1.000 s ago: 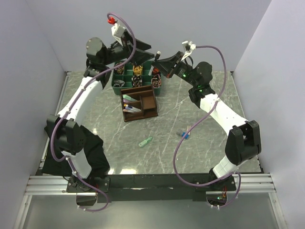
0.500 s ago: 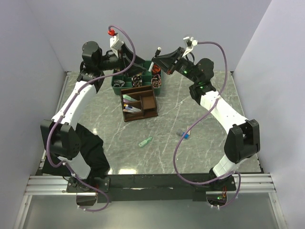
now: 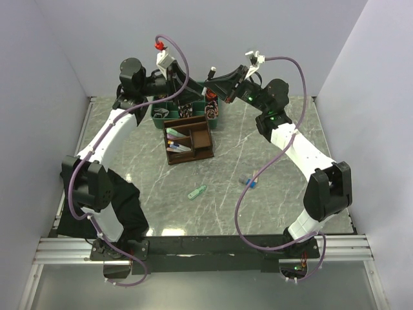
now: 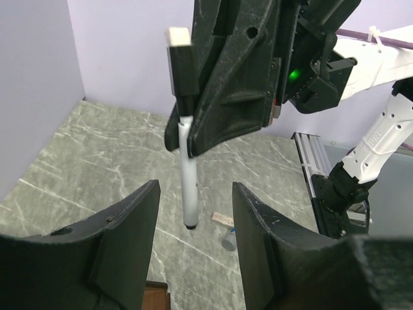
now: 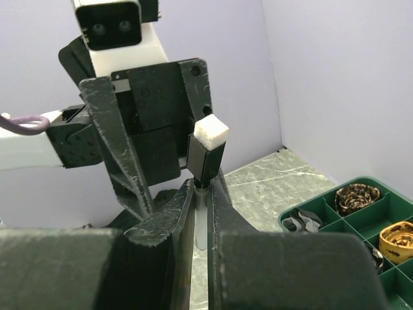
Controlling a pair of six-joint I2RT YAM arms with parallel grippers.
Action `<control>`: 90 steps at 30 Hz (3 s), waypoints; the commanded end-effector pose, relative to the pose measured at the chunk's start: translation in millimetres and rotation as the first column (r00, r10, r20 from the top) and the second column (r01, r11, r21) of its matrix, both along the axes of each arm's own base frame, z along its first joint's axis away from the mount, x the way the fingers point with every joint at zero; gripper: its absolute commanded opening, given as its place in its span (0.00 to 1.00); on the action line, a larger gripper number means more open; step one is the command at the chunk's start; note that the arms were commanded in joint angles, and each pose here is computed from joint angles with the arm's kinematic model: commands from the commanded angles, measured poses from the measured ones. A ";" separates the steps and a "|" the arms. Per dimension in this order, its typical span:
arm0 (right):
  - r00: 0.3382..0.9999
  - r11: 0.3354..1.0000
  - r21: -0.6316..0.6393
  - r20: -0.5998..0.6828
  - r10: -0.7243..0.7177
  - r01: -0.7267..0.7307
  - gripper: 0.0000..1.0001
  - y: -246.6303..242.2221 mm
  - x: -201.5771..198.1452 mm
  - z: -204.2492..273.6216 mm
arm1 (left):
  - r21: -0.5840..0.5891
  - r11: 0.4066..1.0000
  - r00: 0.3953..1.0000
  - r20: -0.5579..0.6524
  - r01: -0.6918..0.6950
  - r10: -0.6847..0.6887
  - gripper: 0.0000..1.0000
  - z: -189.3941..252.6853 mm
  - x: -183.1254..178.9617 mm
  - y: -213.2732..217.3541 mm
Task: Sort the stationery into containers
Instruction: Close the pen cap on the pen.
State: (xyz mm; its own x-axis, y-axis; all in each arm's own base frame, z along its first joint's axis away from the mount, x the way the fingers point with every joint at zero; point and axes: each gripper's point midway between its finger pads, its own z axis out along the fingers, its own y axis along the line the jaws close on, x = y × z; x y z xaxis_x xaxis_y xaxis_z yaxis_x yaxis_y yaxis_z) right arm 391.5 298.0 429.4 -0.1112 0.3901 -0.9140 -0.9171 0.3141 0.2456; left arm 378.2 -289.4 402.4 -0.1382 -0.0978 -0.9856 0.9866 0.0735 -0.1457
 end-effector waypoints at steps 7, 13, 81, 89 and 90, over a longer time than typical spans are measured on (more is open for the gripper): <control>0.991 0.998 -0.014 0.114 0.066 -0.065 0.00 14.7 -21.3 23.1 | -0.028 0.999 0.998 0.038 0.042 -0.040 0.47 15.7 -5.4 -5.1; 0.991 0.998 -0.017 0.119 0.066 -0.064 0.00 15.5 -20.9 23.8 | -0.029 0.998 0.998 0.014 0.061 -0.061 0.32 11.5 -6.2 -6.7; 0.998 0.999 -0.019 0.059 0.028 -0.027 0.47 7.4 -1.0 57.2 | -0.053 0.996 0.997 -0.014 0.072 -0.073 0.01 28.3 -24.6 -1.0; 0.996 0.999 -0.003 0.077 0.040 -0.040 0.40 8.5 -3.5 64.6 | -0.050 0.996 0.997 -0.024 0.074 -0.075 0.01 23.9 -22.5 -2.4; 0.996 0.999 -0.002 0.079 0.037 -0.037 0.45 7.6 -3.2 65.4 | -0.049 0.996 0.997 -0.027 0.074 -0.076 0.01 23.3 -22.1 -2.5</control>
